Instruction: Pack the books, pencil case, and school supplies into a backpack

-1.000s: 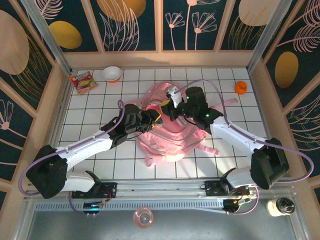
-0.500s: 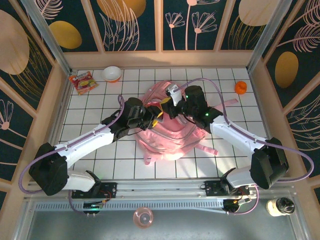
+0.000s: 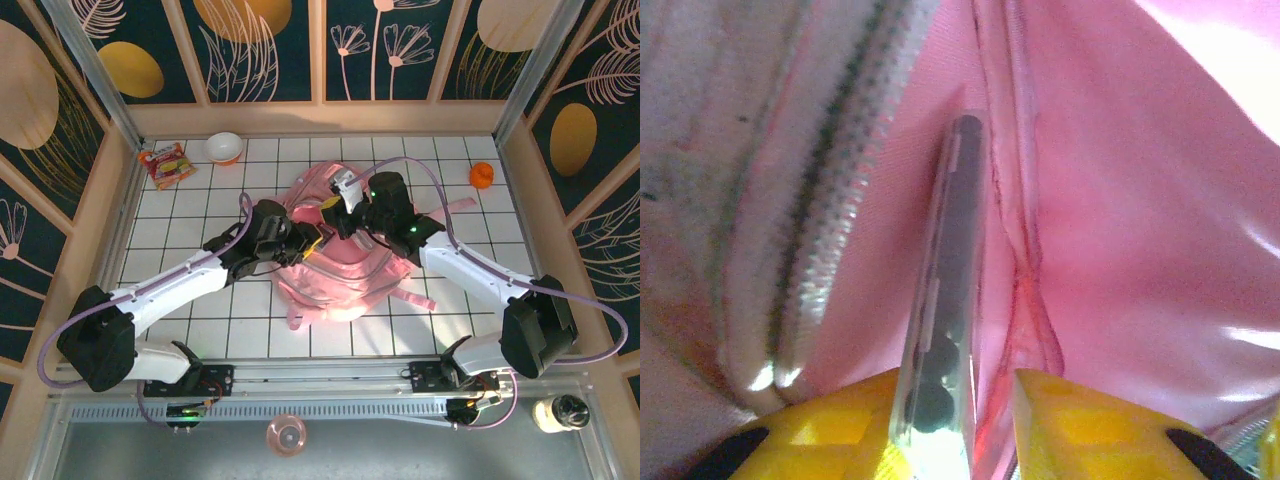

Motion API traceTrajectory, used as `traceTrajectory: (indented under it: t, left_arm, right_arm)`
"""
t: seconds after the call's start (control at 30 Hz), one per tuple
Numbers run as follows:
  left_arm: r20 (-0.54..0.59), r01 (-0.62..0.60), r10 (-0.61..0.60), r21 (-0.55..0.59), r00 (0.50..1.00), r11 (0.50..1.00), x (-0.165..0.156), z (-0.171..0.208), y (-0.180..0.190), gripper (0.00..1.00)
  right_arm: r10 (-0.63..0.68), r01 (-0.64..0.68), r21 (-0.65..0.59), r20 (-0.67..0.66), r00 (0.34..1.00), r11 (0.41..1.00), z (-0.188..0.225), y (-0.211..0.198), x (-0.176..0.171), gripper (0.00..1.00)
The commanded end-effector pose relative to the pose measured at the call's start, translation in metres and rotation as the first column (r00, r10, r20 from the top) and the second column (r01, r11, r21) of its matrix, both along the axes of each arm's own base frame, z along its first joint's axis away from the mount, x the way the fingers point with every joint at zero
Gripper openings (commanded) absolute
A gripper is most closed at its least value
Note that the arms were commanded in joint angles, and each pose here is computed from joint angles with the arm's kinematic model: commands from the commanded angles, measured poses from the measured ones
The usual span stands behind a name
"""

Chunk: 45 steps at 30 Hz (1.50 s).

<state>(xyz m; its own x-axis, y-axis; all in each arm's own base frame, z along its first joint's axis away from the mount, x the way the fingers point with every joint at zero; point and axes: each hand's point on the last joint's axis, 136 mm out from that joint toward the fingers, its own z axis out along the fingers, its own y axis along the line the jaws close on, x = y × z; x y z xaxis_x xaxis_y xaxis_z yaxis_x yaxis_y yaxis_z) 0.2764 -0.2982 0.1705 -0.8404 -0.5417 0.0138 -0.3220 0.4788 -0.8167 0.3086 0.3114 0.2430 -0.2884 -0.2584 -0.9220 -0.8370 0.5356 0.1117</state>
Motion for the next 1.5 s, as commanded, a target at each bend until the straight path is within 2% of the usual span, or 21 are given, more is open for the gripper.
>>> traceTrajectory:
  t: [0.0,0.13,0.27,0.5,0.6,0.67,0.77,0.87,0.9,0.97,1.07,1.13,1.17,1.23,1.33,1.4,1.43,1.47]
  left_arm:
    - [0.066,0.029,-0.031,0.031,0.997,0.999,-0.003,0.01,0.004,0.27]
    - [0.088,0.012,-0.015,0.036,0.996,0.999,0.001,0.014,0.007,0.26]
    - [0.127,-0.008,-0.002,0.075,0.992,0.997,0.003,0.02,0.015,0.38]
    - [0.264,-0.061,0.022,0.14,0.964,0.988,0.011,0.051,0.035,0.48]
    - [0.335,-0.065,0.01,0.155,0.942,0.986,0.012,0.064,0.041,0.51]
    - [0.399,-0.054,-0.02,0.174,0.917,0.983,0.012,0.075,0.044,0.52]
    - [0.518,-0.038,-0.092,0.235,0.85,0.971,0.014,0.094,0.049,0.57]
    - [0.645,-0.003,-0.23,0.339,0.729,0.941,0.01,0.111,0.05,0.62]
    - [0.674,0.01,-0.285,0.381,0.682,0.925,0.007,0.114,0.051,0.68]
    - [0.696,0.02,-0.365,0.45,0.618,0.893,0.004,0.11,0.055,0.74]
    - [0.726,0.135,-0.482,0.483,0.491,0.865,-0.005,0.099,0.054,0.78]
    - [0.741,0.25,-0.549,0.49,0.387,0.835,-0.016,0.087,0.051,0.8]
    - [0.742,0.304,-0.59,0.509,0.318,0.805,-0.024,0.081,0.046,0.8]
    - [0.714,0.37,-0.686,0.604,0.144,0.706,-0.04,0.067,0.039,0.82]
    - [0.643,0.382,-0.762,0.726,-0.082,0.572,-0.056,0.049,0.035,0.8]
    - [0.585,0.369,-0.787,0.788,-0.197,0.494,-0.063,0.036,0.035,0.8]
    - [0.551,0.352,-0.799,0.817,-0.241,0.457,-0.064,0.03,0.036,0.81]
    - [0.521,0.336,-0.812,0.838,-0.263,0.429,-0.062,0.024,0.037,0.82]
  right_arm:
    - [0.021,-0.042,0.114,0.178,0.984,0.993,0.065,0.004,-0.003,0.0]
    - [0.021,-0.041,0.11,0.179,0.984,0.993,0.065,0.004,-0.004,0.0]
    - [0.03,-0.048,0.096,0.183,0.983,0.994,0.064,0.001,-0.007,0.0]
    - [0.159,-0.176,0.098,0.163,0.974,0.979,0.064,-0.006,-0.03,0.0]
    - [0.225,-0.244,0.115,0.159,0.961,0.963,0.07,-0.013,-0.041,0.0]
    - [0.311,-0.334,0.135,0.162,0.936,0.933,0.078,-0.014,-0.059,0.0]
    - [0.339,-0.36,0.126,0.163,0.927,0.924,0.083,-0.03,-0.062,0.0]
    - [0.354,-0.367,0.068,0.152,0.923,0.928,0.075,-0.042,-0.066,0.0]
    - [0.356,-0.365,0.045,0.145,0.923,0.93,0.069,-0.046,-0.067,0.0]
    - [0.351,-0.355,0.009,0.119,0.929,0.935,0.055,-0.054,-0.067,0.0]
    - [0.384,-0.381,-0.049,0.087,0.919,0.923,0.03,-0.059,-0.074,0.0]
    - [0.412,-0.407,-0.077,0.08,0.907,0.91,0.015,-0.061,-0.078,0.0]
    - [0.426,-0.42,-0.083,0.079,0.901,0.904,0.009,-0.061,-0.081,0.0]
    - [0.453,-0.446,-0.092,0.079,0.888,0.891,0.0,-0.061,-0.084,0.0]
    - [0.481,-0.473,-0.096,0.09,0.872,0.876,-0.006,-0.06,-0.089,0.0]
    - [0.494,-0.485,-0.099,0.102,0.864,0.869,-0.007,-0.06,-0.091,0.0]
    - [0.496,-0.487,-0.101,0.104,0.862,0.868,-0.008,-0.06,-0.091,0.0]
    - [0.497,-0.488,-0.103,0.105,0.861,0.867,-0.01,-0.061,-0.091,0.0]
